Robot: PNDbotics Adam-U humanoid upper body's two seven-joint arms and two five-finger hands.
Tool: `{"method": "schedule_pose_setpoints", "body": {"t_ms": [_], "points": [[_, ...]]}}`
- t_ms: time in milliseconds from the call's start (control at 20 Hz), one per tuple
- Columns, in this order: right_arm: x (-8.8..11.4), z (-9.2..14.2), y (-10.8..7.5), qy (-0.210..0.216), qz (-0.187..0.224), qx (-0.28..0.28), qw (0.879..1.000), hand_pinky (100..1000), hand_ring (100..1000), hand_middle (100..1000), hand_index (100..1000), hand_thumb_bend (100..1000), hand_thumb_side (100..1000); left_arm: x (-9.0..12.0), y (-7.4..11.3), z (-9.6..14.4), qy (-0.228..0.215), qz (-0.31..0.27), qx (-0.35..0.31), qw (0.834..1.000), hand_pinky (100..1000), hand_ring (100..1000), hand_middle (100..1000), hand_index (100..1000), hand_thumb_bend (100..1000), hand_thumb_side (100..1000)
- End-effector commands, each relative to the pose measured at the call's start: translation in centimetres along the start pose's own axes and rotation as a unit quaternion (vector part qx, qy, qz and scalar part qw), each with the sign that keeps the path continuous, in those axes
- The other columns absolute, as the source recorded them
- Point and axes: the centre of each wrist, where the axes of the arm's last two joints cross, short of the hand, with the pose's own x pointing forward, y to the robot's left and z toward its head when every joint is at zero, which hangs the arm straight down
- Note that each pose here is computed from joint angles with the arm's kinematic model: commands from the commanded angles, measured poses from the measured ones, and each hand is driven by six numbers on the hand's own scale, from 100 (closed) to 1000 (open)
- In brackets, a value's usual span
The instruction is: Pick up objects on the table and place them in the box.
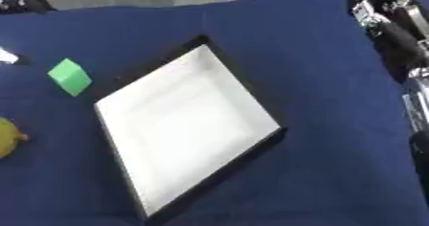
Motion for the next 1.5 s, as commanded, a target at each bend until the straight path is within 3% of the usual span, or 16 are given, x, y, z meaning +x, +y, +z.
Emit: {"method": "schedule_pose_setpoints", "body": {"t_ms": [50, 350, 700, 950, 1050, 1500], "points": [[1.1, -0.4, -0.6, -0.013, 0.018, 0.004, 1.000, 1000, 995, 1000, 882, 100, 470, -0.1, 1.4, 1.2, -0.093, -0.118, -0.135, 0.979, 895, 872, 839, 891, 514, 186], [1.0, -0.4, -0.5, -0.012, 0.017, 0.005, 1.000, 1000, 994, 1000, 881, 100, 467, 0.6, 1.3, 0.3, -0.104, -0.133, -0.145, 0.975, 893, 869, 834, 890, 538, 159], [0.8, -0.4, -0.5, -0.009, 0.018, 0.007, 1.000, 1000, 994, 1000, 881, 100, 470, 1.6, 0.5, -0.2, -0.126, -0.169, -0.171, 0.962, 895, 871, 839, 882, 560, 194], [0.7, -0.3, -0.4, -0.006, 0.018, 0.008, 1.000, 1000, 994, 1000, 881, 100, 470, 1.4, 0.0, -0.4, -0.114, -0.174, -0.185, 0.961, 901, 876, 847, 886, 638, 137], [0.6, -0.3, -0.4, -0.004, 0.018, 0.008, 1.000, 1000, 994, 1000, 881, 100, 470, 1.3, 0.0, -0.6, -0.115, -0.175, -0.184, 0.960, 900, 877, 849, 881, 634, 101], [0.5, -0.4, -0.3, -0.003, 0.018, 0.008, 1.000, 1000, 994, 1000, 881, 100, 470, 1.1, -1.3, -1.5, -0.129, -0.173, -0.199, 0.956, 900, 880, 849, 874, 596, 106]]}}
